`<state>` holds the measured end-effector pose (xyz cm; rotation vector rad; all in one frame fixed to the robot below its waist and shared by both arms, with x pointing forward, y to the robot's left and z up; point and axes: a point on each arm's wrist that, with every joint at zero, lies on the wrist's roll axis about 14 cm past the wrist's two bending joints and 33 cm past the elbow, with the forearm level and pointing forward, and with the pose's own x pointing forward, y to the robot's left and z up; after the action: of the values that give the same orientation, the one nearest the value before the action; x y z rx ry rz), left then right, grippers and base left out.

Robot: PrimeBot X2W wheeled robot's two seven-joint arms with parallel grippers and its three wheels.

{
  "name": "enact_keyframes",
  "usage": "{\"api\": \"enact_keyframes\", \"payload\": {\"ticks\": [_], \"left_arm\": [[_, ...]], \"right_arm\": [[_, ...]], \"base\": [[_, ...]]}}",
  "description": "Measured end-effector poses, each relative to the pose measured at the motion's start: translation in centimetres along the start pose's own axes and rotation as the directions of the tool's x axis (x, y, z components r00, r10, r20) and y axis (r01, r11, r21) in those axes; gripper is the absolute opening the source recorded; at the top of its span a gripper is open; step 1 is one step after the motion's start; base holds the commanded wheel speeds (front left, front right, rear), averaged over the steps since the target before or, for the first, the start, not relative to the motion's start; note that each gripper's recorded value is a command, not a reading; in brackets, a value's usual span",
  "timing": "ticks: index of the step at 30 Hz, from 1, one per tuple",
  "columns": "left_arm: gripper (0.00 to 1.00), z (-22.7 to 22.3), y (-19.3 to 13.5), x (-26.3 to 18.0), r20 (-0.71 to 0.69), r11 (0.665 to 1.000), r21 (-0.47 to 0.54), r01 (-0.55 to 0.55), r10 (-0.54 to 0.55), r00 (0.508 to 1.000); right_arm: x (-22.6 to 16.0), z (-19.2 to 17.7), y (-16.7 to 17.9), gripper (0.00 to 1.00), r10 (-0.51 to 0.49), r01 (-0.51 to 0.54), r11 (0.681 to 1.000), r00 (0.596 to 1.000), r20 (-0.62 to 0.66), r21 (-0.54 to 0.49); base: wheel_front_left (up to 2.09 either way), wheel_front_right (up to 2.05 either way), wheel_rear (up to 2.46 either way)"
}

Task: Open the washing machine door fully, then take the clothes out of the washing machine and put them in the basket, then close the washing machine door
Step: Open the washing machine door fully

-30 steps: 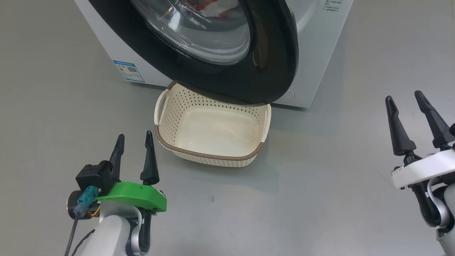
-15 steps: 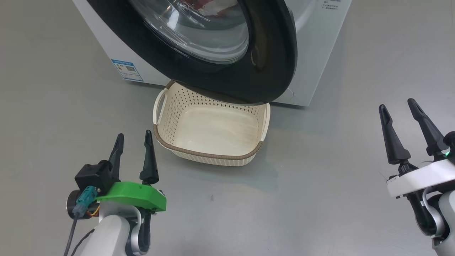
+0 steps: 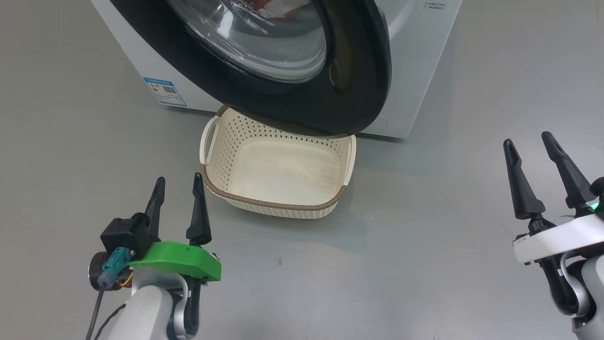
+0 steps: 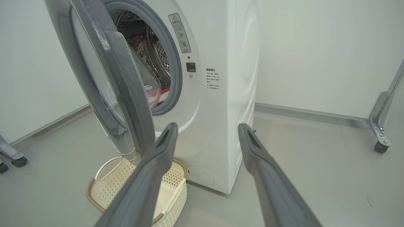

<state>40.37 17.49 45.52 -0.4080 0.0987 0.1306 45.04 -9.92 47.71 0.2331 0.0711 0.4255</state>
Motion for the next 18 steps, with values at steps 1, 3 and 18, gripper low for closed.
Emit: {"api": "enact_keyframes", "payload": {"ticks": [1,3,18], "left_arm": [[1.00,0.0,0.0,0.0,0.000,1.000,0.000,0.000,0.000,1.000],[1.00,0.0,0.0,0.0,-0.001,1.000,0.000,-0.001,0.001,1.000],[1.00,-0.5,0.1,-0.1,-0.014,1.000,0.003,-0.001,0.001,1.000]], "right_arm": [[0.0,0.0,0.0,1.00,-0.001,0.001,1.000,1.000,0.001,0.000],[0.0,0.1,-0.1,1.00,-0.002,0.002,1.000,1.000,0.005,0.001],[1.3,0.4,-0.2,0.00,-0.068,0.054,0.947,0.997,0.034,0.316]], "base": [[0.00,0.00,0.00],[0.00,0.00,0.00],[0.00,0.00,0.00]]}}
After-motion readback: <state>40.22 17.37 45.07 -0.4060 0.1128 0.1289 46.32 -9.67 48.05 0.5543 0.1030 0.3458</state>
